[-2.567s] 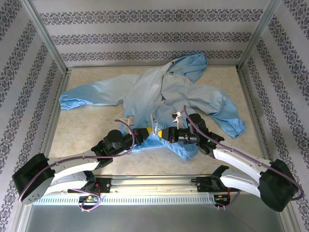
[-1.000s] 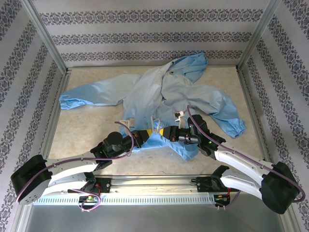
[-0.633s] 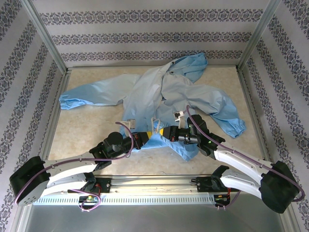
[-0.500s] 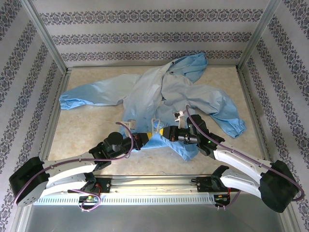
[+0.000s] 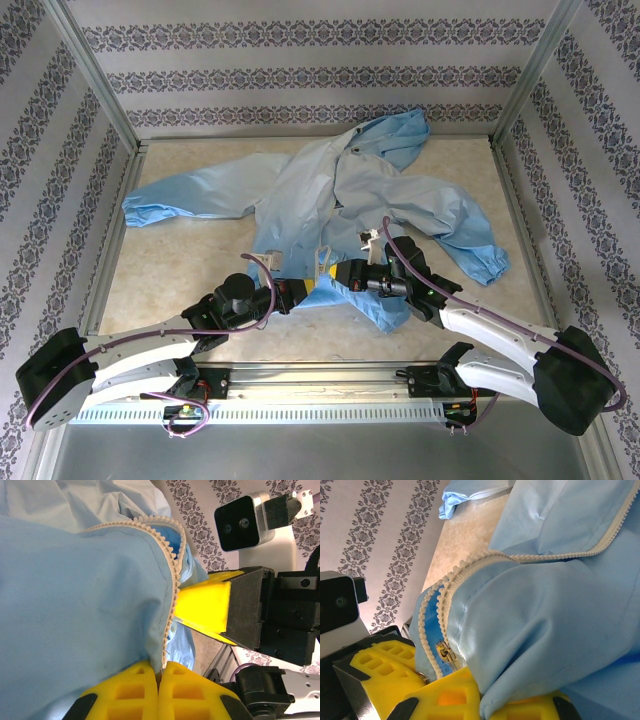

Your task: Zip up the jacket

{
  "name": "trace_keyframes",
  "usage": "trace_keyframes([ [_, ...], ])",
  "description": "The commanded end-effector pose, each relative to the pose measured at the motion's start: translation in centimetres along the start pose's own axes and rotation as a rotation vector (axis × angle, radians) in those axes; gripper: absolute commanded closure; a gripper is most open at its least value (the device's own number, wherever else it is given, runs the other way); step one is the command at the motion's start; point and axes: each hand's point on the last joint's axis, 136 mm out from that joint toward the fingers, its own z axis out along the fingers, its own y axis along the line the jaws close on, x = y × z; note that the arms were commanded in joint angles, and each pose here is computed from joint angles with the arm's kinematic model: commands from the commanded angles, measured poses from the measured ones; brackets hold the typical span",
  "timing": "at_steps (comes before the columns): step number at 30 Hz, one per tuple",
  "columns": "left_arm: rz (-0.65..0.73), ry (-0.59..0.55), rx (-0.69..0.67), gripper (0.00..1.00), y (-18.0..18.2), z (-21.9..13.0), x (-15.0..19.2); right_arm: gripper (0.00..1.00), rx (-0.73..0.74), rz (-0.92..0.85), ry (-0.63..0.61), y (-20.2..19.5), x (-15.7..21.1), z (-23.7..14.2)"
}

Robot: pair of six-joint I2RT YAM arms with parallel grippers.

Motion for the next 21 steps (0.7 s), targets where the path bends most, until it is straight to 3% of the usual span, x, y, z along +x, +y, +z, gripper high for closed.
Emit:
trace_keyframes([
  [1, 0.019, 0.025, 0.028, 1.0, -0.6, -0.2, 0.6, 1.0, -0.012, -0.012, -0.044, -0.1, -0.7, -0.3],
  [11, 0.006, -0.008, 0.034, 1.0, -0.6, -0.5, 0.2, 1.0, -0.052, -0.015, -0.046, 0.6, -0.8, -0.4],
  [21, 0.021, -0.182, 0.019, 1.0, -1.1, -1.5, -3.9, 1.0, -0.104, -0.022, -0.007, 1.5, 0.1, -0.3],
])
